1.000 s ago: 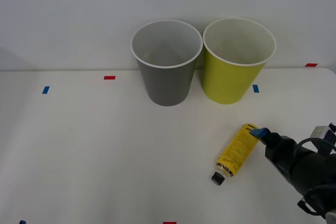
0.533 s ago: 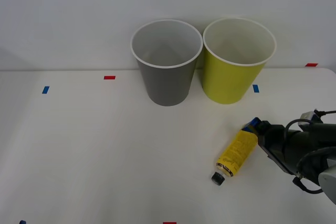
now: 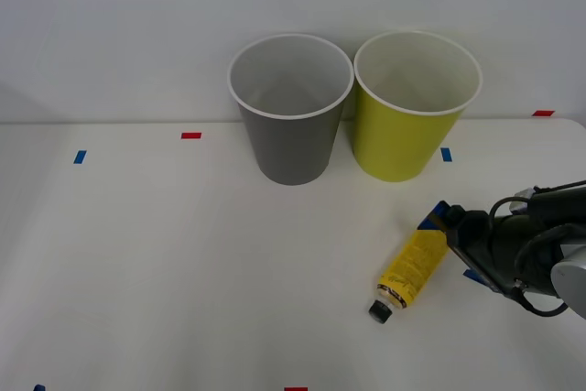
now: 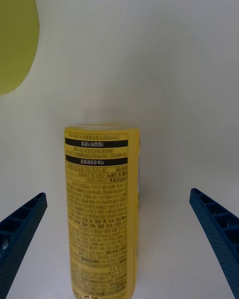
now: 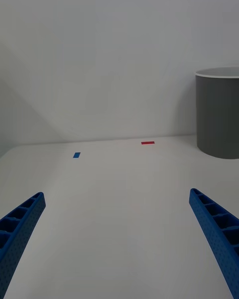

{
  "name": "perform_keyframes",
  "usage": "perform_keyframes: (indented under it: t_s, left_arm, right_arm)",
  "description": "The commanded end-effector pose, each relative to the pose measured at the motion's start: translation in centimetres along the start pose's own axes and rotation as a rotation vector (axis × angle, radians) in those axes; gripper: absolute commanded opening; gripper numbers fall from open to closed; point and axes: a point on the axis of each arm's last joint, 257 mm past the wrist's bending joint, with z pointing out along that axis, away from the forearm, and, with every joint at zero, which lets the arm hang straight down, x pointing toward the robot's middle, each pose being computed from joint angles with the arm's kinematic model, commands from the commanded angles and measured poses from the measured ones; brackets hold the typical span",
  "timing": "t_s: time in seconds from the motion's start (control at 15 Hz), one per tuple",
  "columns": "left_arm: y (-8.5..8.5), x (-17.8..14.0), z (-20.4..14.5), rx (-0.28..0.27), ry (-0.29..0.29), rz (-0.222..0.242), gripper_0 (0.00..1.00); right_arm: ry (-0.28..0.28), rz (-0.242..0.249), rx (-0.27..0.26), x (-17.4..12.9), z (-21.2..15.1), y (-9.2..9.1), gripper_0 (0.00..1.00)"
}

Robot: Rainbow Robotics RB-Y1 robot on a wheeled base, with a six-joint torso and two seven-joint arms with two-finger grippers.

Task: Put cans in the gray bin and PET bottles in the light green bin.

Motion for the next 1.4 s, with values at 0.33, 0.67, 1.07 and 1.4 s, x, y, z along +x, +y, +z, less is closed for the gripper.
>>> perform_keyframes:
  t_s: [0.33, 0.67, 1.07, 1.4]
  left_arm:
    - [0.0, 0.0, 0.0, 0.000, 0.000, 0.000, 1.00]
    - [0.0, 0.0, 0.0, 0.000, 0.000, 0.000, 1.00]
    - [0.0, 0.0, 0.0, 0.000, 0.000, 0.000, 1.00]
    - [0.0, 0.0, 0.0, 0.000, 0.000, 0.000, 1.00]
  right_arm:
    - [0.055, 0.025, 0.068, -1.0, 1.4, 0.2, 1.00]
    - [0.083, 0.031, 0.085, -0.6, 3.3, -0.1, 1.00]
    - [0.112, 0.020, 0.091, 0.5, 4.3, 0.3, 1.00]
    - [0.106, 0.018, 0.072, 0.2, 4.8, 0.6, 0.32]
